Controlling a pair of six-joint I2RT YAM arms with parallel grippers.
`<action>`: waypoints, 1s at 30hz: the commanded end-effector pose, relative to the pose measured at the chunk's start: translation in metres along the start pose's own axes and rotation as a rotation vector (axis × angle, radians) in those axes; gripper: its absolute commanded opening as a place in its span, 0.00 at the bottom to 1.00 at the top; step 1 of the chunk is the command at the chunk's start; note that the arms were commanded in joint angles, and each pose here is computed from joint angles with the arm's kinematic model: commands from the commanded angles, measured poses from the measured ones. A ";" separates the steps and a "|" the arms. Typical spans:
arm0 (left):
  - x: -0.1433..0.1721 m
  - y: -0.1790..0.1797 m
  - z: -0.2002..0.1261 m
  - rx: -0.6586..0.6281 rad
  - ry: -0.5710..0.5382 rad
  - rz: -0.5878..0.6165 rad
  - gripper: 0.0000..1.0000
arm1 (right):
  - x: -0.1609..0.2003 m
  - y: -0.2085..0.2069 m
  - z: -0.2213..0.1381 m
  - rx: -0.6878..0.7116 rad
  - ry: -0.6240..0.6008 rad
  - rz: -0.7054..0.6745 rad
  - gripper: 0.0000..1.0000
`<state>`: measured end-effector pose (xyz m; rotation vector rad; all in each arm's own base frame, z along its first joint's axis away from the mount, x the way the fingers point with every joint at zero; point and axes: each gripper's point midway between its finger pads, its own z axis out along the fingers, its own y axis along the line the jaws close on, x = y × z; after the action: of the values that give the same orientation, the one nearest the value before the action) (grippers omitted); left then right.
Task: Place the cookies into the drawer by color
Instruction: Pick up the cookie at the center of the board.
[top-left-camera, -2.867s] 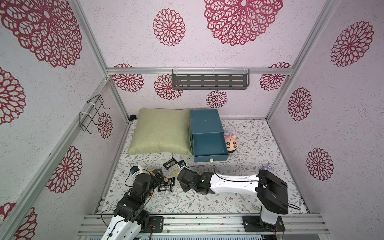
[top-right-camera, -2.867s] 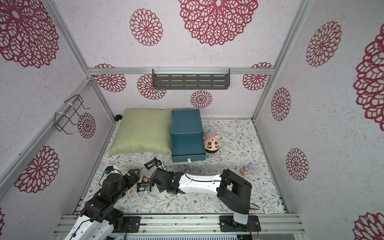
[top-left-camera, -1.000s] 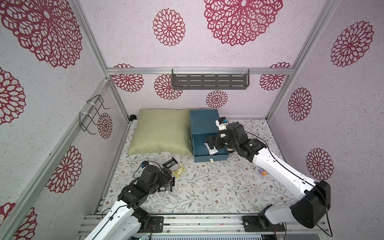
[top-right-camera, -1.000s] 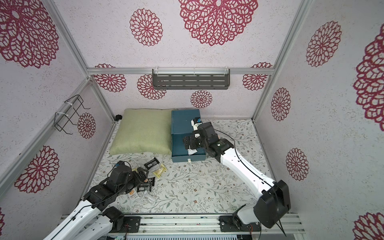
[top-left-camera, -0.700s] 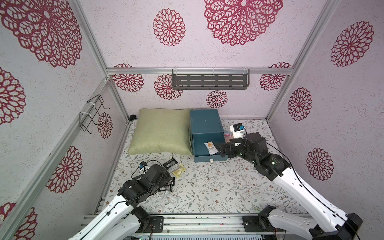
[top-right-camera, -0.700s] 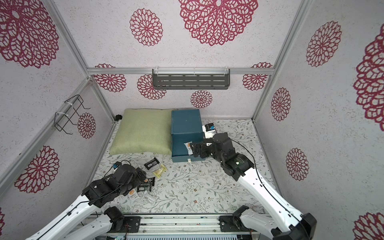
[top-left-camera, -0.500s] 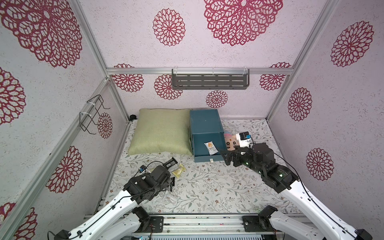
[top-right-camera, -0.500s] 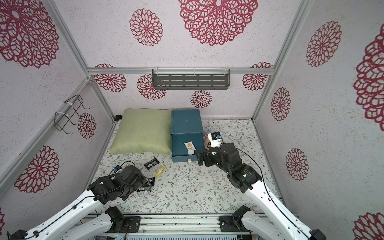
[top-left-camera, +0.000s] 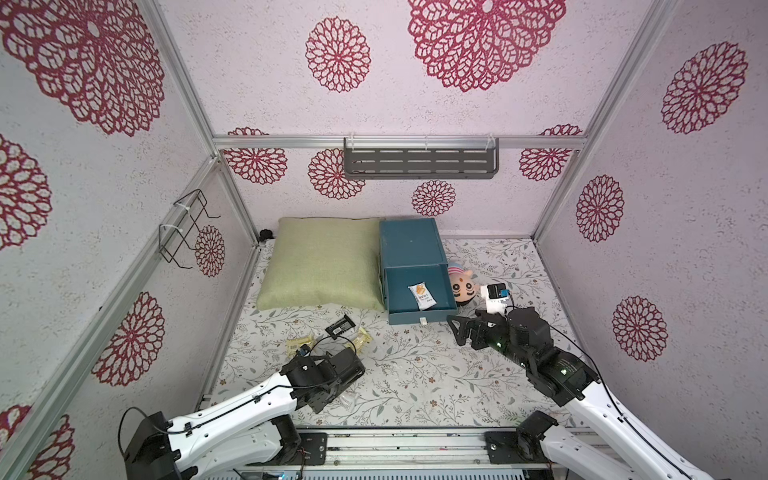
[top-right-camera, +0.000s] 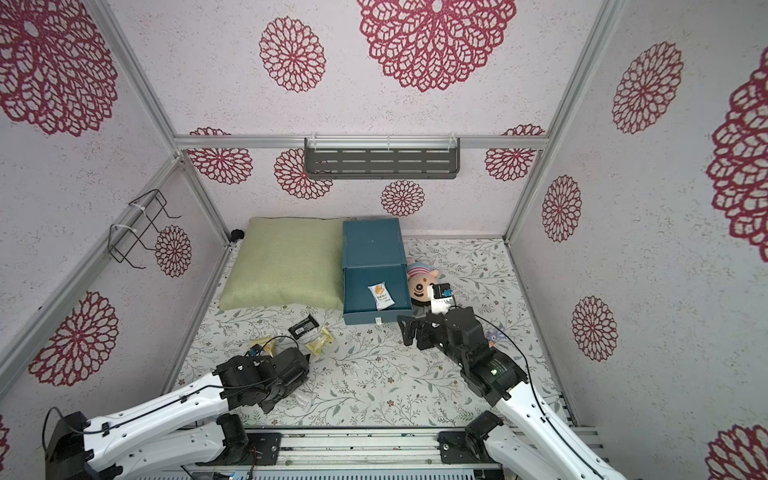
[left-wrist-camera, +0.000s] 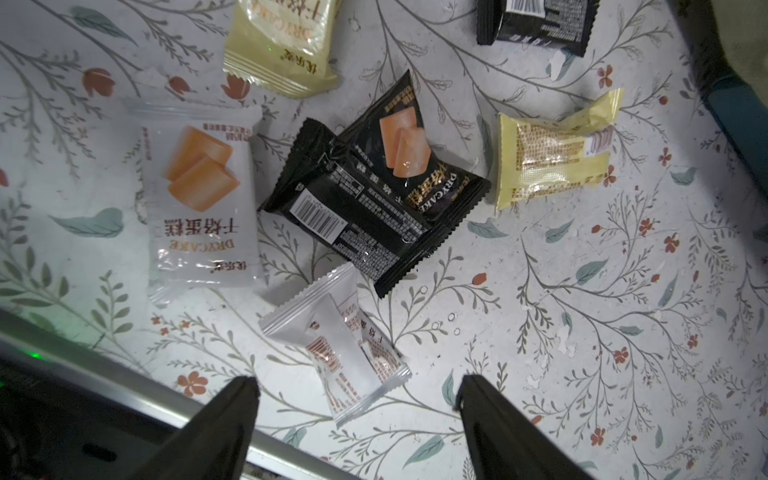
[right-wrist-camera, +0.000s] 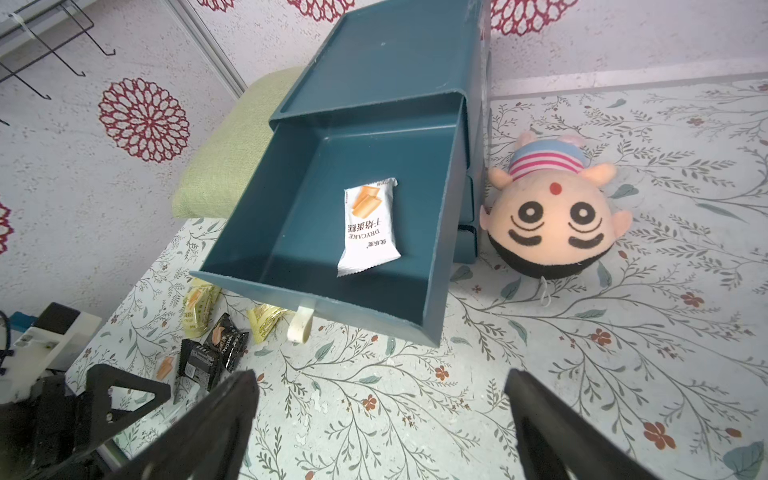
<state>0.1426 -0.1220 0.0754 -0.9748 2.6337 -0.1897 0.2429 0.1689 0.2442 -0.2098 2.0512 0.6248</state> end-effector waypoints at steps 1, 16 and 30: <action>0.005 -0.006 0.007 0.009 -0.007 -0.018 0.82 | -0.016 0.005 -0.001 -0.016 -0.056 0.017 0.99; 0.025 0.007 0.042 -0.094 -0.001 -0.029 0.74 | -0.011 0.003 0.006 0.009 0.004 0.010 0.99; 0.042 -0.014 0.064 -0.124 0.036 0.028 0.54 | -0.005 0.005 0.004 -0.019 0.006 0.027 0.99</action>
<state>0.1398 -0.1434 0.0113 -1.0025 2.6968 0.0359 0.2473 0.1740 0.2349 -0.2035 2.0997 0.6254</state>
